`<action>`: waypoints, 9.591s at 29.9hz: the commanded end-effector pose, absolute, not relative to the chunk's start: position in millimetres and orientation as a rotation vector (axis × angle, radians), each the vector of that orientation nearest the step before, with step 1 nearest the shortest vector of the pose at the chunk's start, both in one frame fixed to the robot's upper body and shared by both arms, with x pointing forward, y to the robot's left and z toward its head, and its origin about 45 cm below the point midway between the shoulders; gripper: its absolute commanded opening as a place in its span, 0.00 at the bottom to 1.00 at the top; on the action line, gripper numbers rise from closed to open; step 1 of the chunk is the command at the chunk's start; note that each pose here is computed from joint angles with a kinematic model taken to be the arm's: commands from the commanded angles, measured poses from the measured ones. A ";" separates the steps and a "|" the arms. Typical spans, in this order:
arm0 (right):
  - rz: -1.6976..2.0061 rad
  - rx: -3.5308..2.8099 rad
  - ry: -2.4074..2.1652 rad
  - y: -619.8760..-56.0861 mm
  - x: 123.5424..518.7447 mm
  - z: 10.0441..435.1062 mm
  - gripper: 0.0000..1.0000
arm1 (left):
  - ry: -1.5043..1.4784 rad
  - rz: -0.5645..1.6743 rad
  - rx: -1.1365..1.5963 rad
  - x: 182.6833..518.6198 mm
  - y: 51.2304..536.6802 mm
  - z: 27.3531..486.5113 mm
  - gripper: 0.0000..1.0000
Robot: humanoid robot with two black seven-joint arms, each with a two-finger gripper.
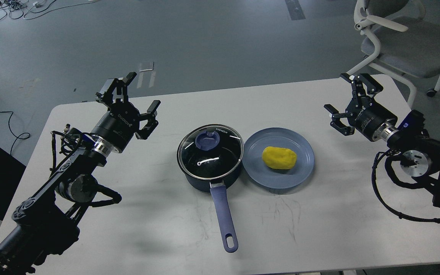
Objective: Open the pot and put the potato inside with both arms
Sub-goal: 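Move the left gripper toward the glass lid knob on the saucepan, then close the left gripper on the lid knob, then lift the glass lid off the saucepan with the left gripper, then set the lid on the table beside the pan and raise left gripper, then reach the right gripper down to the yellow potato on the plate, then grasp the potato with the right gripper and lift it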
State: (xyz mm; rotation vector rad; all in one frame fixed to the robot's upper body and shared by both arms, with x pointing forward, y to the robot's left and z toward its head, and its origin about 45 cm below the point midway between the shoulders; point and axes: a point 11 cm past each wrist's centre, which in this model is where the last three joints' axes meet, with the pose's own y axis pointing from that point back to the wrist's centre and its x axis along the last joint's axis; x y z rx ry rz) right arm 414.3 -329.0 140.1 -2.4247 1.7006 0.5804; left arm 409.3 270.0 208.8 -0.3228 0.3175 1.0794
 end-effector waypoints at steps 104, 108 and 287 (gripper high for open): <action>0.569 -2.427 1.738 -337.3 413.7 137.1 1.00 | -1.105 0.199 0.701 371.1 180.8 176.6 0.56; 0.574 -2.427 1.738 -336.9 412.7 135.6 1.00 | -1.111 0.204 0.702 372.2 180.3 178.2 0.39; -2.385 -3.273 -1.072 -170.6 397.0 149.2 0.50 | 0.100 1.098 -0.184 413.8 331.3 238.0 0.98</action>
